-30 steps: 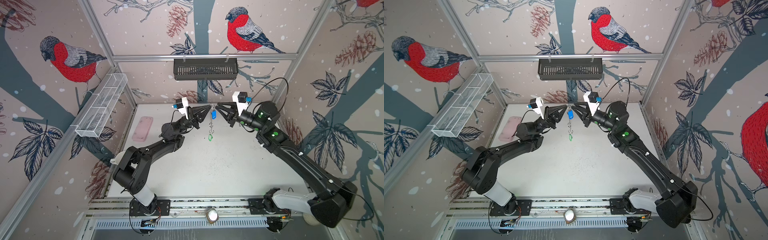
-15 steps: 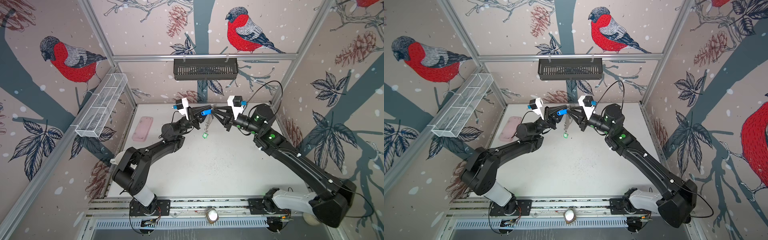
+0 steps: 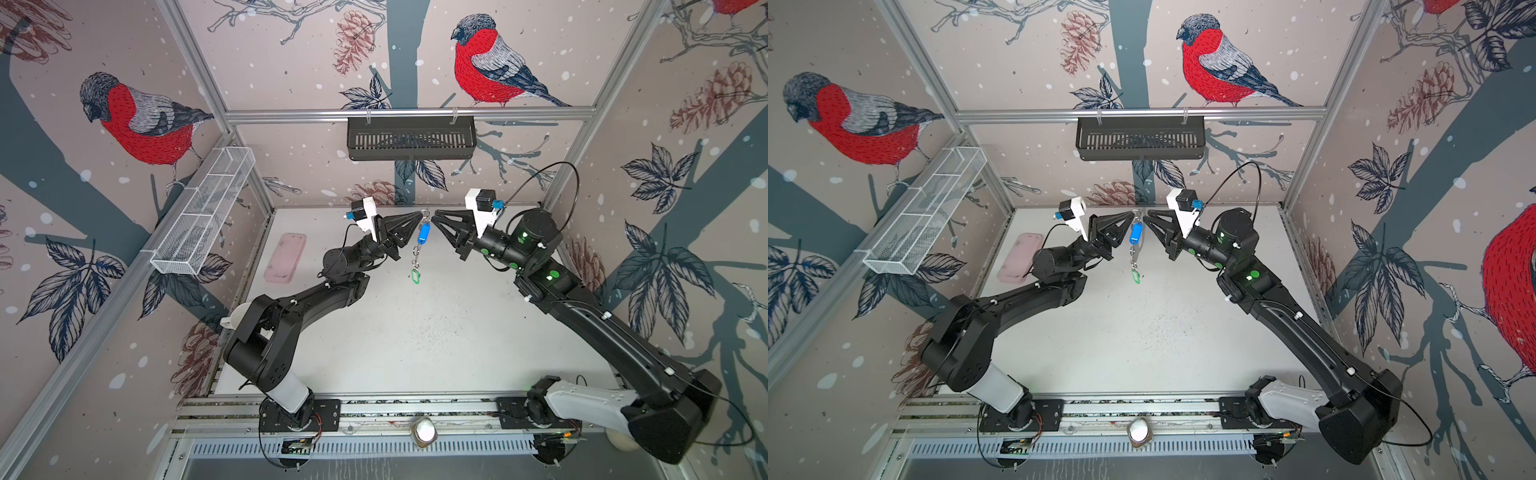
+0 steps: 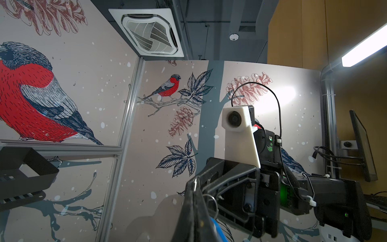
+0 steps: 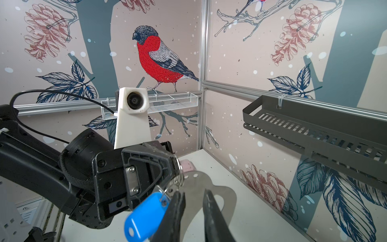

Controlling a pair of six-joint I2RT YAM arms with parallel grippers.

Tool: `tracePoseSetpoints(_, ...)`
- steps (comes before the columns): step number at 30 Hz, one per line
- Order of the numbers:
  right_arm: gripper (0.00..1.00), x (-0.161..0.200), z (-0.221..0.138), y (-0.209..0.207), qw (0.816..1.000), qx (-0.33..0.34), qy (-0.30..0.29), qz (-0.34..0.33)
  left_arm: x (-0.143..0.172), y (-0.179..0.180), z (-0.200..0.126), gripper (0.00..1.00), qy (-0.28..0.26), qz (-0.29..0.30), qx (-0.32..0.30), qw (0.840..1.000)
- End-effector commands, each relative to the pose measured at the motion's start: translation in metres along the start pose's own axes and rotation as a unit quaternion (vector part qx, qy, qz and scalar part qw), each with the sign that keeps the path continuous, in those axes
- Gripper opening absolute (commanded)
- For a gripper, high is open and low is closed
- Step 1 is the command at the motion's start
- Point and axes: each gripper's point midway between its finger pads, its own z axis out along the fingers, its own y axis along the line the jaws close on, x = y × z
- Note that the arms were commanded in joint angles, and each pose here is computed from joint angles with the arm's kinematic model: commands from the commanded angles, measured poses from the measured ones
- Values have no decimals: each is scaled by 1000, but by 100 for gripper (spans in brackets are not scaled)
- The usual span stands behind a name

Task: Attach keys to a key ring
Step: Insert the key into the keyring.

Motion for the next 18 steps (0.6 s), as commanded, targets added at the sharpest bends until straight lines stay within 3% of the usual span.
tracePoseSetpoints(1, 21, -12, 0, 2, 1000, -8, -18, -3, -24, -26, -2, 0, -47, 52, 47, 996)
tracePoseSetpoints(18, 19, -10, 7, 5, 1000, -26, -12, -3, -22, -27, -2, 0, -46, 47, 56, 996)
